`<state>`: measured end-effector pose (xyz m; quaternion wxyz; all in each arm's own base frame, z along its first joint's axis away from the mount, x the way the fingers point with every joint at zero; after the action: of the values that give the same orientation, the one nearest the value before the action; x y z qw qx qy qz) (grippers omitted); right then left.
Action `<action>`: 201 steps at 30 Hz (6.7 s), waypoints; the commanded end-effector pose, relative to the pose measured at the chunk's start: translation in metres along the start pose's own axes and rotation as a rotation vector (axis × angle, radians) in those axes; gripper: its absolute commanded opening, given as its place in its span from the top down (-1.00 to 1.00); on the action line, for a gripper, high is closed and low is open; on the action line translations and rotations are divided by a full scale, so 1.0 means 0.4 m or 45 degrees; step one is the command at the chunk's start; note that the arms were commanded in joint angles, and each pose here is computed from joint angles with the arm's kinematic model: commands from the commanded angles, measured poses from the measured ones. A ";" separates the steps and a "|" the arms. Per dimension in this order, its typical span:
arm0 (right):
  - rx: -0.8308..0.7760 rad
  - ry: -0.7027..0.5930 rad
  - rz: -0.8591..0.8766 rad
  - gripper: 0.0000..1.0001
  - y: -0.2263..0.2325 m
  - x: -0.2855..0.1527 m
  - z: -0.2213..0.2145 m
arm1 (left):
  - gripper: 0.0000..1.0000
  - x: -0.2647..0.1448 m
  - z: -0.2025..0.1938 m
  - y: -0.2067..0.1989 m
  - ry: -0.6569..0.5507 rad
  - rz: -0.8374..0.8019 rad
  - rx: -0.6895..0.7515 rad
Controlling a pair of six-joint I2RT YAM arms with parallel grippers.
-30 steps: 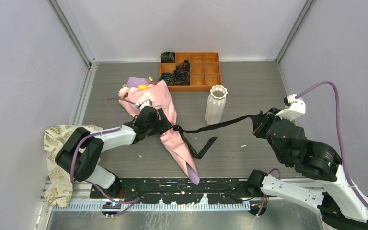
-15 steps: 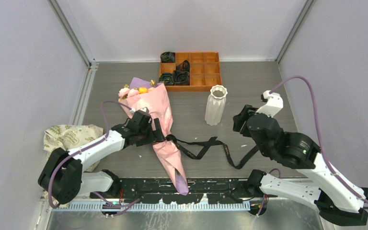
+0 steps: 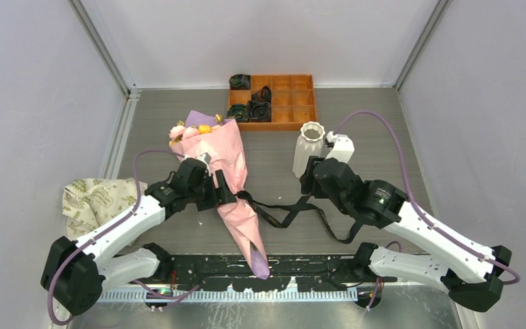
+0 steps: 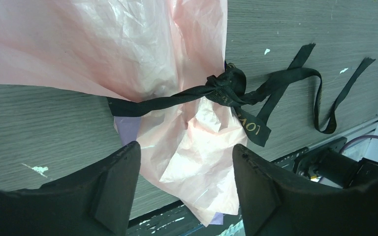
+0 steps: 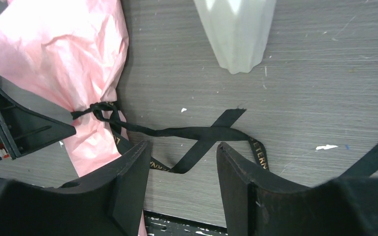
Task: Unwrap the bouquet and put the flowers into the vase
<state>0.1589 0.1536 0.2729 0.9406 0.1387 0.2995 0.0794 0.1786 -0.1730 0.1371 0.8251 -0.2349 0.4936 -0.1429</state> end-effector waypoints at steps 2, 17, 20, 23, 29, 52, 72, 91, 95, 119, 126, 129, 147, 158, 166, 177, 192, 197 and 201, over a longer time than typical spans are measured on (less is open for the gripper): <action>0.043 -0.001 0.129 -0.13 0.053 0.020 0.000 | -0.31 -0.008 0.023 -0.019 -0.017 -0.038 0.114; 0.011 0.075 0.149 -0.09 0.089 0.080 -0.045 | -0.30 0.057 0.040 -0.039 -0.030 -0.075 0.032; 0.003 0.105 0.165 -0.08 0.107 0.100 -0.059 | -0.27 0.078 0.039 -0.034 -0.019 -0.056 0.032; -0.001 0.126 0.187 -0.07 0.124 0.114 -0.068 | -0.23 0.093 0.047 -0.026 -0.032 -0.020 0.057; -0.017 0.152 0.208 -0.05 0.146 0.132 -0.079 | 0.03 0.106 0.057 -0.006 -0.046 0.070 0.080; -0.172 0.413 0.197 0.02 0.286 0.351 -0.203 | 1.00 0.018 0.057 0.072 -0.217 0.262 0.119; -0.022 0.263 0.185 0.01 0.222 0.266 -0.154 | 0.01 0.014 0.110 -0.065 -0.270 -0.212 0.691; 0.029 0.178 0.265 0.01 0.195 0.182 -0.104 | 0.25 0.087 0.120 -0.095 -0.109 -0.245 0.893; 0.028 0.160 0.262 0.00 0.183 0.169 -0.098 | 0.25 0.071 0.094 -0.107 -0.083 -0.243 0.890; 0.073 0.105 0.338 0.00 0.154 0.118 -0.085 | 0.23 0.081 0.073 -0.026 -0.098 0.085 0.778; 0.069 0.092 0.319 0.00 0.138 0.113 -0.088 | 0.29 0.090 0.043 -0.023 -0.057 0.061 0.753; 0.066 0.100 0.316 0.00 0.138 0.117 -0.094 | 0.30 0.070 0.029 -0.032 -0.077 0.020 0.736; 0.071 0.126 0.323 0.00 0.145 0.126 -0.105 | 0.37 0.114 0.045 -0.005 -0.136 0.142 0.693; 0.073 0.157 0.348 0.00 0.168 0.141 -0.115 | 0.30 -0.023 0.091 -0.103 -0.289 -0.032 0.698; 0.073 0.158 0.355 0.00 0.176 0.142 -0.109 | 0.19 0.035 0.048 -0.086 -0.159 -0.062 0.717; 0.073 0.160 0.353 0.00 0.171 0.140 -0.113 | 0.11 0.126 0.012 -0.029 -0.076 0.028 0.716; 0.074 0.188 0.360 0.00 0.173 0.148 -0.129 | 0.21 0.105 0.046 -0.055 -0.184 0.074 0.733; 0.074 0.199 0.367 0.00 0.179 0.154 -0.136 | 0.22 0.079 0.049 -0.056 -0.214 0.074 0.736; 0.077 0.209 0.376 0.00 0.186 0.160 -0.140 | 0.21 0.066 0.051 -0.054 -0.245 0.073 0.738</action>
<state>0.1705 0.2407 0.2108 0.8897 0.1814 0.3659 0.2040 0.2022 -0.1967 0.1157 0.8875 0.0204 0.3964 -0.2339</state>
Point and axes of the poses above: each gripper's point midway between its finger pads, its own x axis out along the fingers, its own y axis along the line the jaws close on, z = x × y, the point moved 5 cm from there along -x, back along the fingers, and after that the axes turned 2 degrees about x, right-handed, at the moved point
